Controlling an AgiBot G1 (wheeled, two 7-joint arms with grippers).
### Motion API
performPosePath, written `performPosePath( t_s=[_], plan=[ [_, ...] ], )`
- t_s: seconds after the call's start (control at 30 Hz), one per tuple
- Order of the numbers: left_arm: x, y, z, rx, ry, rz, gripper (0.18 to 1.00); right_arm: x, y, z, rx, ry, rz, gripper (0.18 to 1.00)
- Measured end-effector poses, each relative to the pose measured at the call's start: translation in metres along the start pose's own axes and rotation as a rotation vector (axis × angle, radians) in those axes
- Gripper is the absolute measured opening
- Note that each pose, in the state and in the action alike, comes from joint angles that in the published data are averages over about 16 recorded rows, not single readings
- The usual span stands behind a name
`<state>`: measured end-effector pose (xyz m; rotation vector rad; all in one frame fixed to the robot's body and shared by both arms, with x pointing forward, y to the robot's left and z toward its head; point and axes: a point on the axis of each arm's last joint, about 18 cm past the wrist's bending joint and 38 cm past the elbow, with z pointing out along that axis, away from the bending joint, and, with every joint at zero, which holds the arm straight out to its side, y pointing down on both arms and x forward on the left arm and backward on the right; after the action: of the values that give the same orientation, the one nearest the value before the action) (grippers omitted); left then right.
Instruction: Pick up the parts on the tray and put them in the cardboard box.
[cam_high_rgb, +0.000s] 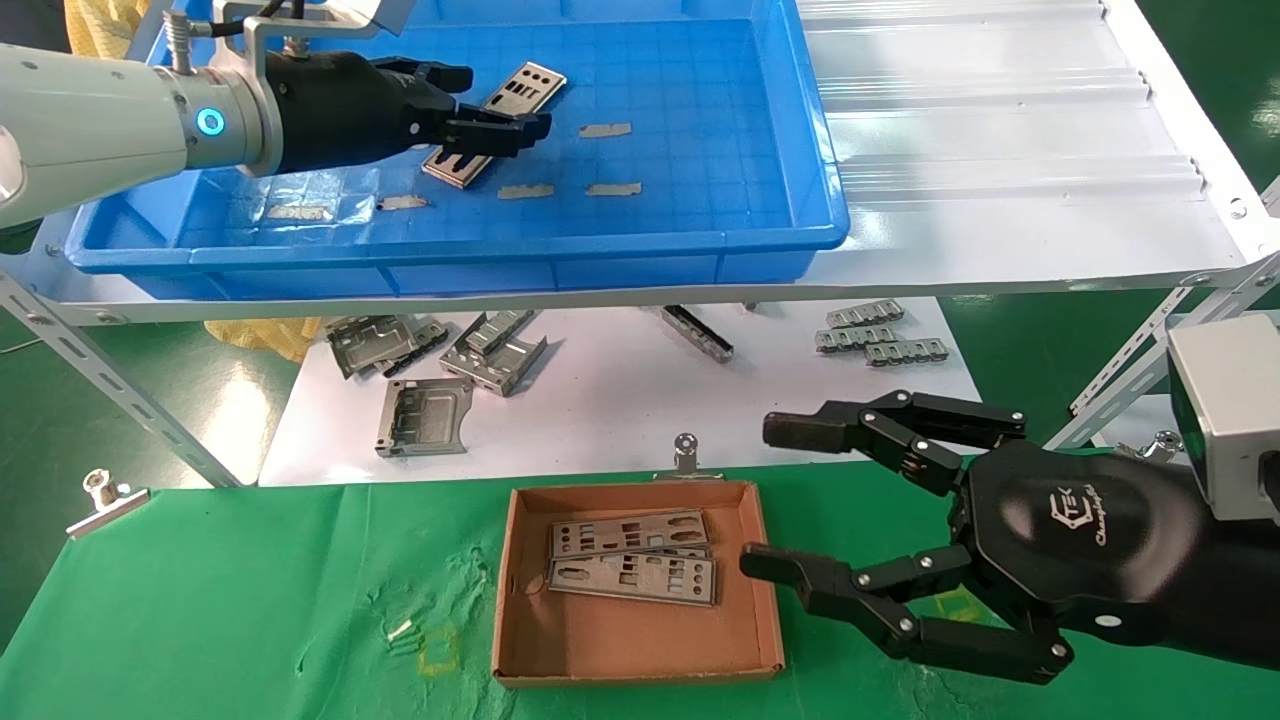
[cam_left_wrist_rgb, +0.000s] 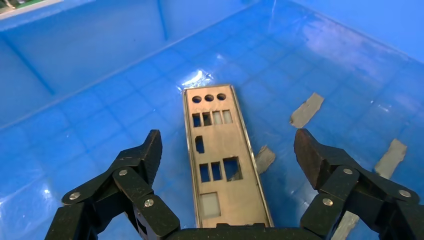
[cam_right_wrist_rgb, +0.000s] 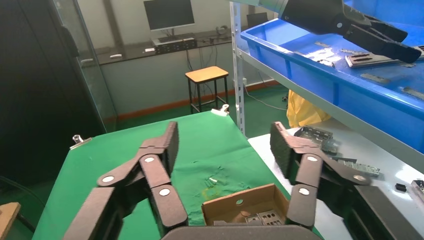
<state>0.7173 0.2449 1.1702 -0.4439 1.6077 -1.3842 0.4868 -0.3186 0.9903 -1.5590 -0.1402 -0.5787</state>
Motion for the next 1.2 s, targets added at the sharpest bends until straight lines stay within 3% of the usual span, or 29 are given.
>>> performPosePath(
  t_s=[0.33,0.5,0.87,1.2],
  plan=[
    [0.0003,-0.0003,0.0019,0.005,-0.006,-0.002,0.897,0.0000,0.0000,0.0000,0.000,0.000,0.000,0.812],
    [-0.0003,0.0006,0.0024,0.002,-0.011,0.001,0.810,0.0000,0.0000,0.0000,0.000,0.000,0.000,0.899],
    [-0.0028,0.0005,0.0031,-0.002,-0.028,0.029,0.569,0.0000,0.0000,0.0000,0.000,0.000,0.000,0.986],
    [-0.0076,-0.0075,0.0010,0.018,-0.049,0.057,0.452,0.0000,0.0000,0.0000,0.000,0.000,0.000,1.000]
  ],
)
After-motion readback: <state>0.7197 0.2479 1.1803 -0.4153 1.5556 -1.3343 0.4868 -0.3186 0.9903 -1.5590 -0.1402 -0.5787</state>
